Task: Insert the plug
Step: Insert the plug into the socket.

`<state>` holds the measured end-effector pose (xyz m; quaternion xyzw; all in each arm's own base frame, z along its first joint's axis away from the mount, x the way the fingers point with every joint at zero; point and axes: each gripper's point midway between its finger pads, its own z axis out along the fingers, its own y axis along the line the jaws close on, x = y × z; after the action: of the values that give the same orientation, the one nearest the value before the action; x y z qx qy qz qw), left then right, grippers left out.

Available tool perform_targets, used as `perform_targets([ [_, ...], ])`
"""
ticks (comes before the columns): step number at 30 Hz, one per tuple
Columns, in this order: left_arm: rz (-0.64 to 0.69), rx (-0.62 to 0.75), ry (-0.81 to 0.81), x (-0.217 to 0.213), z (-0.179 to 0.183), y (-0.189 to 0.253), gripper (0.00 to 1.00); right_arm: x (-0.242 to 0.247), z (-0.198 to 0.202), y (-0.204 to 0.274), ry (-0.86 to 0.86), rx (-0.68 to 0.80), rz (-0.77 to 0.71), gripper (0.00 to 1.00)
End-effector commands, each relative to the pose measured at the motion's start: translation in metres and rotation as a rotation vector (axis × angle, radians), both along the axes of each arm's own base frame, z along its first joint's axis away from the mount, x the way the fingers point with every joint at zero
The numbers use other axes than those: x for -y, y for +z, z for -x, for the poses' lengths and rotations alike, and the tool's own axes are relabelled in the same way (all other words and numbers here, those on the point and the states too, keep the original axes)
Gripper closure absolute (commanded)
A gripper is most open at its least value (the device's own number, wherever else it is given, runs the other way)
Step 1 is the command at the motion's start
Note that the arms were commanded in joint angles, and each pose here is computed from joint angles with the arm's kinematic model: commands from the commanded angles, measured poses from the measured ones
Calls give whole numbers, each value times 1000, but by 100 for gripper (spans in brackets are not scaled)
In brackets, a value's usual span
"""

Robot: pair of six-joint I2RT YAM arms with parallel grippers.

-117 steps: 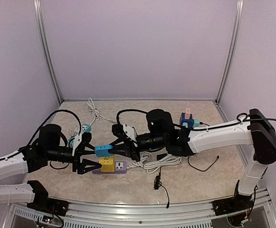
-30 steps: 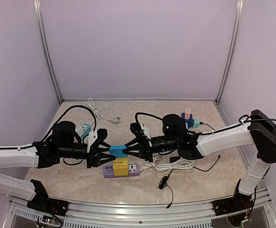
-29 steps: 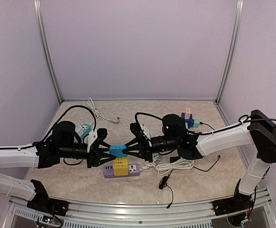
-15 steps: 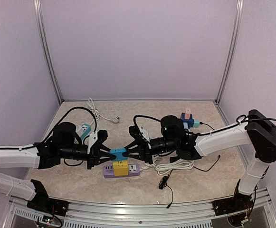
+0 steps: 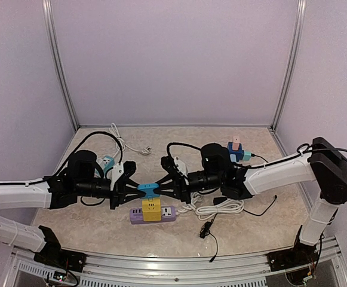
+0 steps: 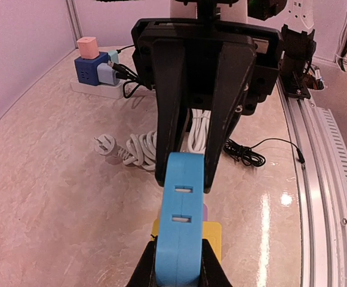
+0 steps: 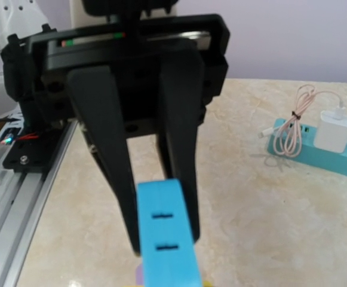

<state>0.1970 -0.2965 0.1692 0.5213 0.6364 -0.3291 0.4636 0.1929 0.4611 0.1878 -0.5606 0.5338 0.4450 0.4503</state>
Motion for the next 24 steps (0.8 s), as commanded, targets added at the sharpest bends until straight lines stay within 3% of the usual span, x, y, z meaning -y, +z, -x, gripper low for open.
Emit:
perform_targets([
  [1, -30, 3, 44, -1, -6, -13, 100, -4, -14, -3, -62, -27, 15, 100],
  [24, -89, 46, 11, 0, 0, -35, 100, -5, -14, -30, -57, -39, 60, 100],
])
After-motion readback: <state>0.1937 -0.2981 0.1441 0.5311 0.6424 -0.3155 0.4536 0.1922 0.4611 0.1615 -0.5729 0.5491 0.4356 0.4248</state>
